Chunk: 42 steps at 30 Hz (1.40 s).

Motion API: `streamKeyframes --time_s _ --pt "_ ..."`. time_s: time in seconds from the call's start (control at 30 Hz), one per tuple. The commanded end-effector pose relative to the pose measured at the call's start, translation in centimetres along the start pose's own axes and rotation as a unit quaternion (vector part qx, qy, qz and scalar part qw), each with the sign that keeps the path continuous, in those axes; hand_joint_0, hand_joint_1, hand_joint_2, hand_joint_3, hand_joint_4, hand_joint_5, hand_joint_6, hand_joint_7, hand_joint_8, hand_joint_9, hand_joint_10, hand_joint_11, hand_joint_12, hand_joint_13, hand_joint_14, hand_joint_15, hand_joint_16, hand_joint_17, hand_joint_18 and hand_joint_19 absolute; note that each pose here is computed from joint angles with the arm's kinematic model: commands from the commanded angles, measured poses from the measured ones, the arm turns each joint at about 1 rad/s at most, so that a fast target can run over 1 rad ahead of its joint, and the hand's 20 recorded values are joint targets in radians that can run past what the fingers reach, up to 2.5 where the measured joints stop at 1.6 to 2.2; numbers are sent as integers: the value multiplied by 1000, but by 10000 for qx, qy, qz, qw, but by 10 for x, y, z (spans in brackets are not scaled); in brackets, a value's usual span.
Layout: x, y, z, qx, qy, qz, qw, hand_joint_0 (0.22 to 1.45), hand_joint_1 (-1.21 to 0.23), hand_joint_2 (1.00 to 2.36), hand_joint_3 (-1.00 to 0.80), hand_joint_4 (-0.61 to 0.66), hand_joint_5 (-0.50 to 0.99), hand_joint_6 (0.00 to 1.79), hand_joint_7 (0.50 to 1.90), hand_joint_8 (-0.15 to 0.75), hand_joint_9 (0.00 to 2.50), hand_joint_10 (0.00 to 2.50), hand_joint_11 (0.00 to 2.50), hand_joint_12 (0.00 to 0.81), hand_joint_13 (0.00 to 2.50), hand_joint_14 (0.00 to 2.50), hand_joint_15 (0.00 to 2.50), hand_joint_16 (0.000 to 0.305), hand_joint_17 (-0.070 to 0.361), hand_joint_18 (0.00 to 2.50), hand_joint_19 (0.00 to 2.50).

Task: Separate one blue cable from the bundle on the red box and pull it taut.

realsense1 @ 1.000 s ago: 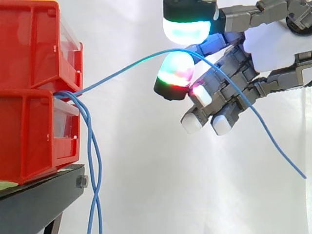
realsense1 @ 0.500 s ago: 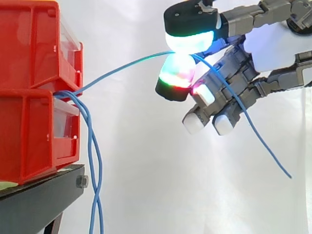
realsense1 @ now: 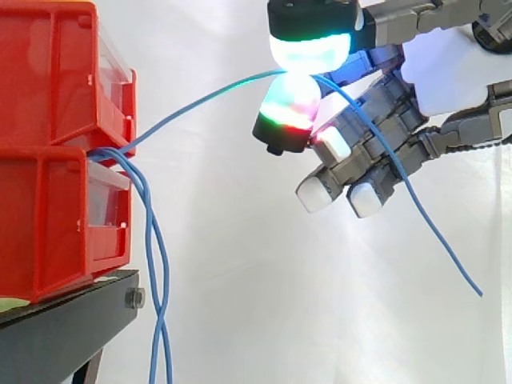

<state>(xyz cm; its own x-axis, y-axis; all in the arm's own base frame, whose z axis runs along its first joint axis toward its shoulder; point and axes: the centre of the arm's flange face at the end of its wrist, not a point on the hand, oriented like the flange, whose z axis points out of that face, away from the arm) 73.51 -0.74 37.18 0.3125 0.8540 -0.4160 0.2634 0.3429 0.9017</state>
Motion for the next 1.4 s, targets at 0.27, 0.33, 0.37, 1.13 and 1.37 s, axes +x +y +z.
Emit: streamKeyframes --time_s 0.27,0.33,0.37,1.13,1.37 --pt "6 -12 -3 95 72 433 9990 665 -796 1011 107 -110 -145 937 1441 370 1022 13 897 426 852 12 440 52 116 922 479" --pt "10 -22 -4 143 102 451 9988 663 -790 1010 105 -111 -144 938 1434 372 1028 13 899 427 852 12 435 52 116 919 481" --pt "16 -32 -4 126 142 601 9980 662 -787 1010 101 -112 -144 938 1432 371 1030 13 899 427 853 12 433 52 116 920 479" --pt "36 -68 -1 -115 309 1344 9904 660 -783 1000 94 -110 -140 938 1394 386 1038 8 878 442 851 11 433 54 122 905 476" --pt "38 -68 -2 -112 317 1323 9906 649 -781 1039 84 -106 -138 937 1392 387 1043 10 865 445 849 12 431 55 123 909 476"
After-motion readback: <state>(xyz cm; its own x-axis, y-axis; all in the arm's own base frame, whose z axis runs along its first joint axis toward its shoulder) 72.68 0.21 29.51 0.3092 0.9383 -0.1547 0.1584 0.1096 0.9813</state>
